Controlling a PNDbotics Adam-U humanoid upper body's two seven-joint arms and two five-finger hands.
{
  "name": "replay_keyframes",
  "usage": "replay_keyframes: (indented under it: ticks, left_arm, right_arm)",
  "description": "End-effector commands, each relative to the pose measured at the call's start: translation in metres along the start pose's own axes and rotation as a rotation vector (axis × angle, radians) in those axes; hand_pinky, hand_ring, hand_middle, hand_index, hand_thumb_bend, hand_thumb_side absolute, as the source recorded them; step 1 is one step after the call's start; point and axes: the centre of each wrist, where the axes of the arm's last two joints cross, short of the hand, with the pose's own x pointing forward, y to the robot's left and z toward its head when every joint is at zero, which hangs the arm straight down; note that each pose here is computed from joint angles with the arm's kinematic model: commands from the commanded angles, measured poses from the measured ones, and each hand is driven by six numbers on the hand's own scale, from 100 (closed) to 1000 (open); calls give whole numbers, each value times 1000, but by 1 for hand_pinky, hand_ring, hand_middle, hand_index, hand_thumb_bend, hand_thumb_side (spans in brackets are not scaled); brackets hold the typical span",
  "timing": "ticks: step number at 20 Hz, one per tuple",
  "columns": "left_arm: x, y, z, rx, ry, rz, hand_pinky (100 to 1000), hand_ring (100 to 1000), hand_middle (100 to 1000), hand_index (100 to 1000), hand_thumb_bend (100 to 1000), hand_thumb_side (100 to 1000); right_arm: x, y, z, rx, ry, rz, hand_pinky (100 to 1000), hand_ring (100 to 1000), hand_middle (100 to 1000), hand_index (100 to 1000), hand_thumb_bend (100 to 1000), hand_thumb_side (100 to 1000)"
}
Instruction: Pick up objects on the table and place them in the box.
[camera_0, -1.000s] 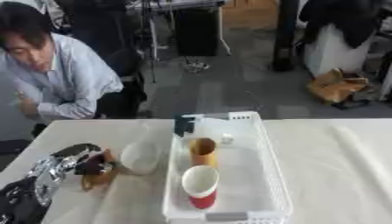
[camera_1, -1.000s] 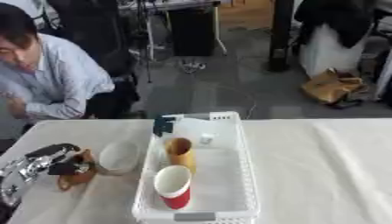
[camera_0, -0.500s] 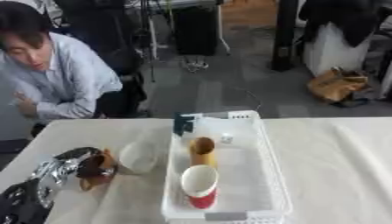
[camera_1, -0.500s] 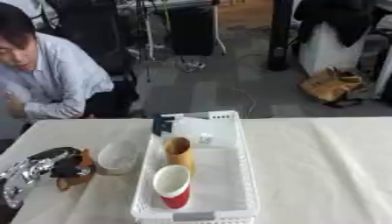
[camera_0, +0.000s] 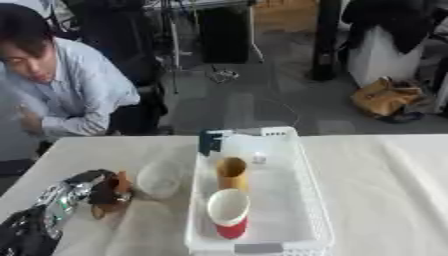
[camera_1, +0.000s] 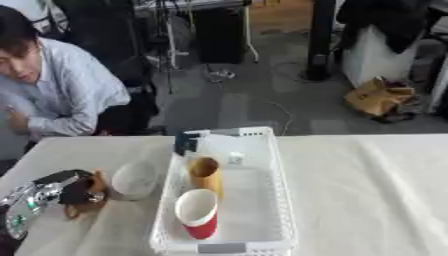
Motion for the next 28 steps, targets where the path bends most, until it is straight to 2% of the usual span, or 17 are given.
replay_keyframes:
  ticks: [1, 2, 3, 5, 6, 7, 8, 9, 10, 11, 12, 13, 20, 23, 26, 27, 28]
  left_arm:
    - [-2, 10, 1, 4, 0, -6, 905, 961, 1000, 1000, 398, 758]
    - [-1, 10, 1, -1, -3, -5, 895, 955, 1000, 1000, 398, 757]
    - [-1, 9, 1, -8, -5, -5, 830, 907, 1000, 1000, 401, 744]
    - [-1, 9, 1, -22, -9, -3, 757, 877, 1000, 1000, 395, 732]
    - [-1, 9, 1, -26, -10, -2, 757, 877, 1000, 1000, 395, 732]
    - [-1, 9, 1, -32, -12, 0, 693, 862, 998, 1000, 395, 715]
    - [-1, 9, 1, -37, -14, 2, 693, 862, 998, 1000, 395, 715]
    - [-1, 9, 1, -42, -17, 5, 580, 829, 985, 1000, 383, 698]
    - [-1, 9, 1, -45, -21, 8, 576, 827, 984, 1000, 382, 698]
    - [0, 9, 1, -48, -25, 13, 523, 812, 976, 1000, 380, 695]
    - [0, 10, 1, -50, -28, 16, 523, 812, 976, 1000, 380, 695]
    - [1, 10, 1, -54, -33, 21, 467, 790, 960, 1000, 368, 685]
    - [1, 9, 0, -85, -39, 60, 396, 740, 903, 998, 364, 636]
    - [0, 8, 0, -90, -32, 82, 368, 694, 848, 921, 361, 601]
    - [1, 8, 0, -96, -32, 103, 364, 693, 839, 910, 361, 598]
    - [1, 8, 0, -97, -33, 108, 363, 668, 787, 877, 347, 584]
    - [1, 9, 0, -99, -34, 115, 363, 668, 787, 877, 347, 584]
  right_arm:
    - [4, 2, -7, -4, -30, -7, 805, 880, 714, 720, 100, 1000]
    - [4, 2, -7, -4, -30, -6, 805, 880, 714, 720, 100, 1000]
    - [4, 2, -7, -5, -30, -6, 805, 881, 714, 718, 100, 1000]
    - [4, 2, -7, -8, -29, -6, 805, 880, 712, 715, 100, 1000]
    - [4, 2, -7, -10, -29, -6, 805, 880, 712, 715, 100, 1000]
    - [4, 2, -7, -11, -29, -6, 806, 880, 709, 711, 100, 1000]
    - [4, 2, -7, -13, -28, -6, 806, 880, 709, 711, 100, 1000]
    - [4, 2, -7, -16, -28, -6, 807, 880, 706, 707, 100, 1000]
    - [4, 2, -7, -19, -27, -6, 807, 880, 705, 707, 100, 1000]
    - [4, 1, -7, -21, -26, -5, 807, 880, 704, 705, 100, 1000]
    - [4, 1, -7, -23, -25, -4, 807, 880, 704, 705, 100, 1000]
    - [4, 1, -7, -26, -24, -3, 808, 880, 702, 702, 100, 1000]
    - [4, 1, -8, -44, -21, 2, 809, 880, 700, 697, 100, 1000]
    - [4, 0, -8, -52, -22, 3, 812, 880, 698, 694, 100, 1000]
    - [4, 0, -7, -55, -21, 4, 812, 880, 697, 693, 100, 1000]
    - [4, 0, -7, -56, -21, 4, 813, 880, 695, 692, 100, 1000]
    - [4, 0, -8, -58, -20, 5, 813, 880, 695, 692, 100, 1000]
